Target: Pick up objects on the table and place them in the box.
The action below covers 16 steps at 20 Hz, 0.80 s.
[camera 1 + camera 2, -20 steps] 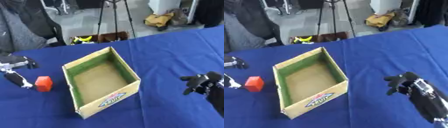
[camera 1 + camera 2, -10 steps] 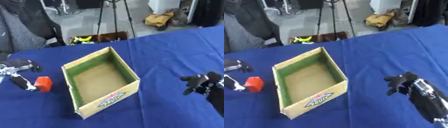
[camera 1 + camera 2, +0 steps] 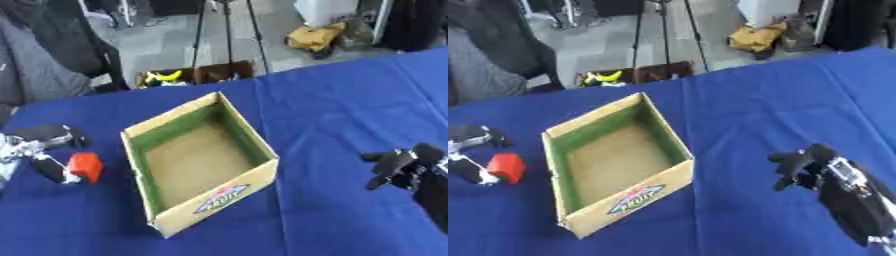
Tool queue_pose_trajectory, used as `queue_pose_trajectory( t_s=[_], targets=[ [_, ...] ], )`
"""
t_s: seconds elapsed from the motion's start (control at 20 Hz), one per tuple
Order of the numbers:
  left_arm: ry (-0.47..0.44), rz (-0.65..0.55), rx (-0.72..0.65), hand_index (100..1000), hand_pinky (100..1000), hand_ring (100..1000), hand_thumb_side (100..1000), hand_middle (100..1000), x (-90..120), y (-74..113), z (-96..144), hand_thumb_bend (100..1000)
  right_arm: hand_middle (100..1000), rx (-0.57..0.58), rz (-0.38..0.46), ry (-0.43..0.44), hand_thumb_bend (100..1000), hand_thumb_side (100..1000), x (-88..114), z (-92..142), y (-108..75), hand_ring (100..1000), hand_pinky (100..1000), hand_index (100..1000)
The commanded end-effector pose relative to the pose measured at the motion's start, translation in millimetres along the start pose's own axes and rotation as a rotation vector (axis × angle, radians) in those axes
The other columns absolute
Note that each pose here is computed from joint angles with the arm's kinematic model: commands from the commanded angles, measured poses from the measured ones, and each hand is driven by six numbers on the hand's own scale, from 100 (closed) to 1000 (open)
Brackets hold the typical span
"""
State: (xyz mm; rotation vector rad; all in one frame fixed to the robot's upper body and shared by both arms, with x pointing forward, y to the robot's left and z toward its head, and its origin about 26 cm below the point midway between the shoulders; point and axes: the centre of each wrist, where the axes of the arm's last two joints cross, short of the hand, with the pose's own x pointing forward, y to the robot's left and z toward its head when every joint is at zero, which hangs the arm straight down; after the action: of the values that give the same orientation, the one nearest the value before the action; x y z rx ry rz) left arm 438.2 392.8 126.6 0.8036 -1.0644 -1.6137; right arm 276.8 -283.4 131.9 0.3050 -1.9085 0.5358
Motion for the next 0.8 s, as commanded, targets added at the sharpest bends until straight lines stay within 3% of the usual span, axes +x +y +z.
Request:
queue_pose_trajectory(
  t_s=[0.05,0.2,0.4,0.7,0.8],
  targets=[
    [0.023,-0.017,0.043,845,776,751,323,714,-8.0,12.7,5.7,520,546,0.017,0.035,-0.018,100,877,8.4,-1.8,-1.5,839,569,547],
    [0.023,-0.013,0.033,827,762,719,286,684,-8.2,9.5,4.5,486,546,0.017,0.036,-0.019,100,878,8.7,-2.0,-1.4,839,569,547],
    [0.043,-0.013,-0.012,793,746,682,100,643,-9.9,6.9,4.5,360,546,0.016,0.037,-0.020,100,878,8.8,-2.0,-1.5,840,569,547],
    [0.081,0.000,-0.056,676,651,540,100,522,-12.2,7.5,6.4,103,546,0.016,0.035,-0.022,100,877,8.9,-1.9,-1.6,840,569,547],
    [0.089,0.008,-0.046,638,628,502,117,486,-12.7,9.7,7.6,100,546,0.015,0.034,-0.021,100,877,8.7,-1.7,-1.7,840,569,547]
  ],
)
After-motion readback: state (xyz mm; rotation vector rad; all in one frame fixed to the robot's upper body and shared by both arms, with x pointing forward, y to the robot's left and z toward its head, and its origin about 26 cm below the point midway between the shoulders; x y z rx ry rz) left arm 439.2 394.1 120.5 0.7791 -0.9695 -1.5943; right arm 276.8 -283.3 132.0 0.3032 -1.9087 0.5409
